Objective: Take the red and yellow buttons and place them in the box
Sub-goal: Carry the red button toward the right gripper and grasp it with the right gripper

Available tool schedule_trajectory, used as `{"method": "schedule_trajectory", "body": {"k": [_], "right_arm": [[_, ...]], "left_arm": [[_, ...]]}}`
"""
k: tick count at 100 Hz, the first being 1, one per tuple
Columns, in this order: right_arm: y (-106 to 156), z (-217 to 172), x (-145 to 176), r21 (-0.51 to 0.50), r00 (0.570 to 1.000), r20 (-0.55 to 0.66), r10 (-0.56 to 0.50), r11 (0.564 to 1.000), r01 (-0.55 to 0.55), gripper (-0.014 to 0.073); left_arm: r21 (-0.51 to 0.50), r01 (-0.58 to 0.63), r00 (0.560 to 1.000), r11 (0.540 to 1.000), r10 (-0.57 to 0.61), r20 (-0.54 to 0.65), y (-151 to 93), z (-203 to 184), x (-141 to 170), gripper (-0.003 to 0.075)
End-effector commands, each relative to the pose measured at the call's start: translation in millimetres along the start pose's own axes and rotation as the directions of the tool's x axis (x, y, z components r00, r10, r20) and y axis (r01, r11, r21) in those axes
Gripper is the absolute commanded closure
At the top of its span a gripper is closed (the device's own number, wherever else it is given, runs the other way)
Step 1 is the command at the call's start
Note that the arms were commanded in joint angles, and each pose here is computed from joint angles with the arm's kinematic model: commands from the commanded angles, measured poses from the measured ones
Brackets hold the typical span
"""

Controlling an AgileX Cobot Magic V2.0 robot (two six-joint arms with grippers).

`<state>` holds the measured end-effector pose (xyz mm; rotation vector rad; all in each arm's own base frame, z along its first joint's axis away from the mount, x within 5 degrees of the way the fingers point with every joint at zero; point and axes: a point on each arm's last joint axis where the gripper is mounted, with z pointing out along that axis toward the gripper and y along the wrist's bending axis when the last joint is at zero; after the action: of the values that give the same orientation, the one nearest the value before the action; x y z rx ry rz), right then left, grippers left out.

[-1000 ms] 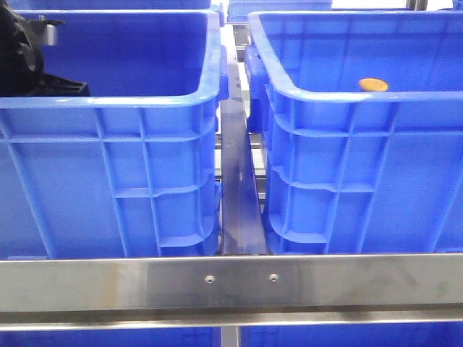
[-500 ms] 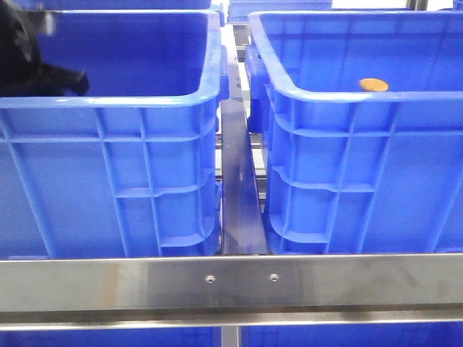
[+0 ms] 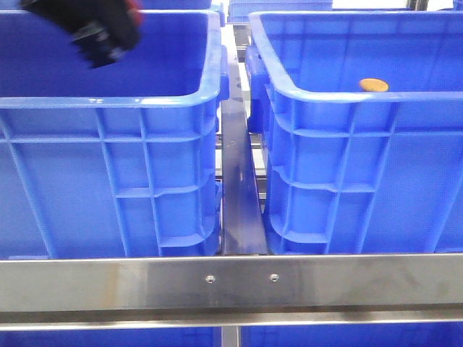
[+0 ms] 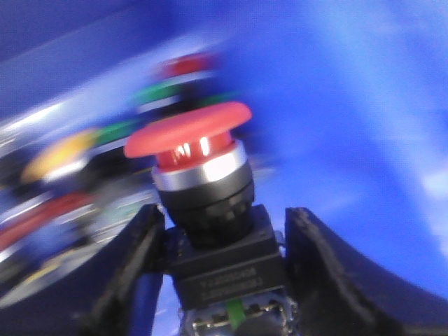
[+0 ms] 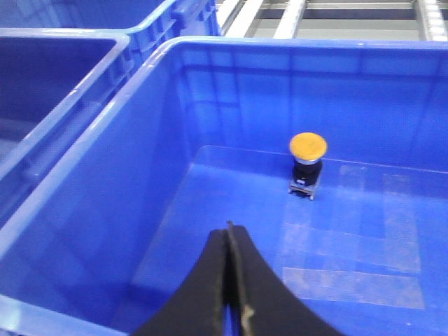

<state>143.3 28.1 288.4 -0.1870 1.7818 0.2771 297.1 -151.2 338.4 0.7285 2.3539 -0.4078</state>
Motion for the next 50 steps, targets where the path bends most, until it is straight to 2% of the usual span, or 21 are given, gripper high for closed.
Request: {"method": "schedule_trajectory", "body": {"k": [1, 14, 26, 33, 46, 50], "right_arm": [[4.3, -1.3, -10.2, -0.040, 0.999, 0.032, 0.013, 0.999, -0.012, 0.0652], [6.8, 2.9, -9.5, -0.079, 1.000, 0.009, 0.017, 0.997, -0.016, 0.0635], [12.5, 9.4, -15.4, -0.161, 1.000, -0.010, 0.018, 0.987, -0.019, 0.0545], [17.9, 15.0, -21.5, -0.237, 1.000, -0.026, 0.018, 0.971, -0.023, 0.0436], [28.8, 26.8, -38.3, -0.394, 0.995, -0.073, 0.074, 0.914, -0.097, 0.0101], [32.0, 29.2, -45.0, -0.437, 0.991, -0.090, 0.098, 0.890, -0.128, 0.0029]], "left_arm": [[0.125, -0.088, 0.986, 0.988, 0.069, 0.149, -28.0, -24.5, -15.9, 0.0740], [0.251, -0.174, 0.973, 0.952, 0.128, 0.190, -52.3, -25.2, -17.6, 0.0740], [0.348, -0.243, 0.962, 0.905, 0.179, 0.204, -67.9, -27.4, -15.4, 0.0740], [0.386, -0.288, 0.953, 0.877, 0.222, 0.207, -75.4, -28.2, -13.0, 0.0740], [0.410, -0.322, 0.945, 0.853, 0.262, 0.197, -80.8, -28.6, -9.8, 0.0740], [0.416, -0.323, 0.945, 0.850, 0.265, 0.192, -81.1, -28.7, -9.1, 0.0740]]}}
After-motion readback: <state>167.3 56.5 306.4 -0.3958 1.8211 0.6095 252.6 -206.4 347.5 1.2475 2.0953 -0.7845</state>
